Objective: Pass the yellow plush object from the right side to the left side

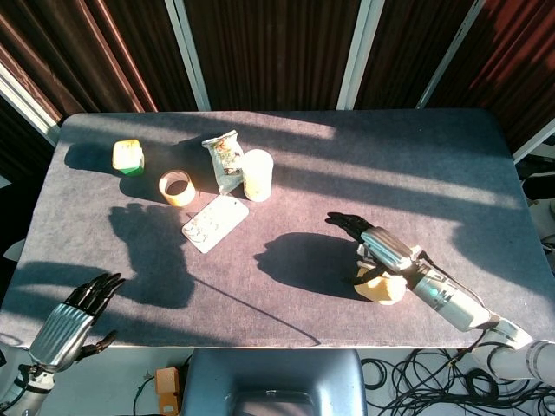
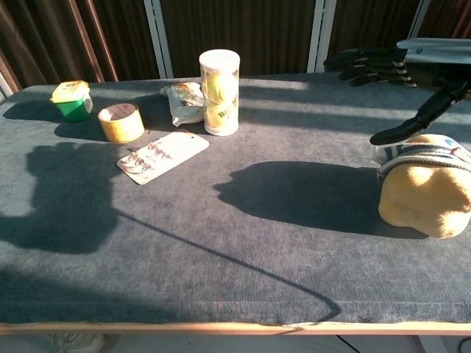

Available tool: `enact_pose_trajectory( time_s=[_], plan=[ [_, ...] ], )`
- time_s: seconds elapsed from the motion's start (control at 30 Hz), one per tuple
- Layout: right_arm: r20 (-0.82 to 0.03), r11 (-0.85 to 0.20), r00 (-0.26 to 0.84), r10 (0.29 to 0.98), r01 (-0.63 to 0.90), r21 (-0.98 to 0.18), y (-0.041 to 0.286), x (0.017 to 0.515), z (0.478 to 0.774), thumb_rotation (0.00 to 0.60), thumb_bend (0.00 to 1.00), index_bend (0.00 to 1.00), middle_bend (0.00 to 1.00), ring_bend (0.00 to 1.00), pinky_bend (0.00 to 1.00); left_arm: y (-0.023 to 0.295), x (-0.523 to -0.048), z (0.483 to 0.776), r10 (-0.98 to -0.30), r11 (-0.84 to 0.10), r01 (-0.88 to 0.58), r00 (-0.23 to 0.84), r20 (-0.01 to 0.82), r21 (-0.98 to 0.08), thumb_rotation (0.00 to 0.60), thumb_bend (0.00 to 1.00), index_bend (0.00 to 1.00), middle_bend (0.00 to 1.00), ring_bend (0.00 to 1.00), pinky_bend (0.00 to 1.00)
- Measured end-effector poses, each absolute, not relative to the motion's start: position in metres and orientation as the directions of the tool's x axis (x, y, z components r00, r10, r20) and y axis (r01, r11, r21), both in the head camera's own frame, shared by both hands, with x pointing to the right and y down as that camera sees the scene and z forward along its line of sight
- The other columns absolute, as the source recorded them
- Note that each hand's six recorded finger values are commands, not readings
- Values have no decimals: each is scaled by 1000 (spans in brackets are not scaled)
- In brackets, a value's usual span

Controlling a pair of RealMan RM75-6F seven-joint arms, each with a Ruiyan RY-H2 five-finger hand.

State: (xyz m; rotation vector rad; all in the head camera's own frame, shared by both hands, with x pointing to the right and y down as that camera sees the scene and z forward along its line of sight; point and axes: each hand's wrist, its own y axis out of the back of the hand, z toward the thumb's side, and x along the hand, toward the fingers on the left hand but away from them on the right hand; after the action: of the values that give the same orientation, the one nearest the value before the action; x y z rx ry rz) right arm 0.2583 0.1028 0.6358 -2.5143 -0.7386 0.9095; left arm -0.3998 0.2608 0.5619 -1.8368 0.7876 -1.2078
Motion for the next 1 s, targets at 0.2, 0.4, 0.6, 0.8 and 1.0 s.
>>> enact_pose_trajectory(
  time_s=[0.2, 0.4, 0.6, 0.8, 1.0],
  plan=[
    [-503, -764, 610, 612, 294, -574, 114, 289, 630, 600, 64, 0, 0, 0, 33, 262, -450, 550, -897, -434, -71, 130, 423, -898, 600, 248, 0, 98, 111, 219],
    [-595, -765, 516, 616, 215, -607, 138, 330, 623, 600, 61, 0, 0, 0, 33, 266, -476, 537, -911, -413, -142, 41, 411, -900, 600, 249, 0, 101, 113, 226],
    [-679, -794, 433, 592, 170, -584, 148, 350, 631, 600, 35, 0, 0, 0, 33, 268, -489, 528, -918, -392, -166, 2, 397, -905, 600, 250, 0, 106, 115, 228],
    [-728, -809, 374, 574, 123, -575, 147, 352, 647, 600, 0, 0, 0, 0, 33, 269, -486, 528, -917, -395, -163, 14, 399, -904, 600, 249, 0, 106, 114, 228],
    [-778, -851, 357, 517, 120, -511, 149, 337, 676, 600, 0, 0, 0, 0, 40, 270, -486, 527, -916, -397, -165, 14, 400, -903, 600, 248, 0, 107, 115, 229]
  ],
)
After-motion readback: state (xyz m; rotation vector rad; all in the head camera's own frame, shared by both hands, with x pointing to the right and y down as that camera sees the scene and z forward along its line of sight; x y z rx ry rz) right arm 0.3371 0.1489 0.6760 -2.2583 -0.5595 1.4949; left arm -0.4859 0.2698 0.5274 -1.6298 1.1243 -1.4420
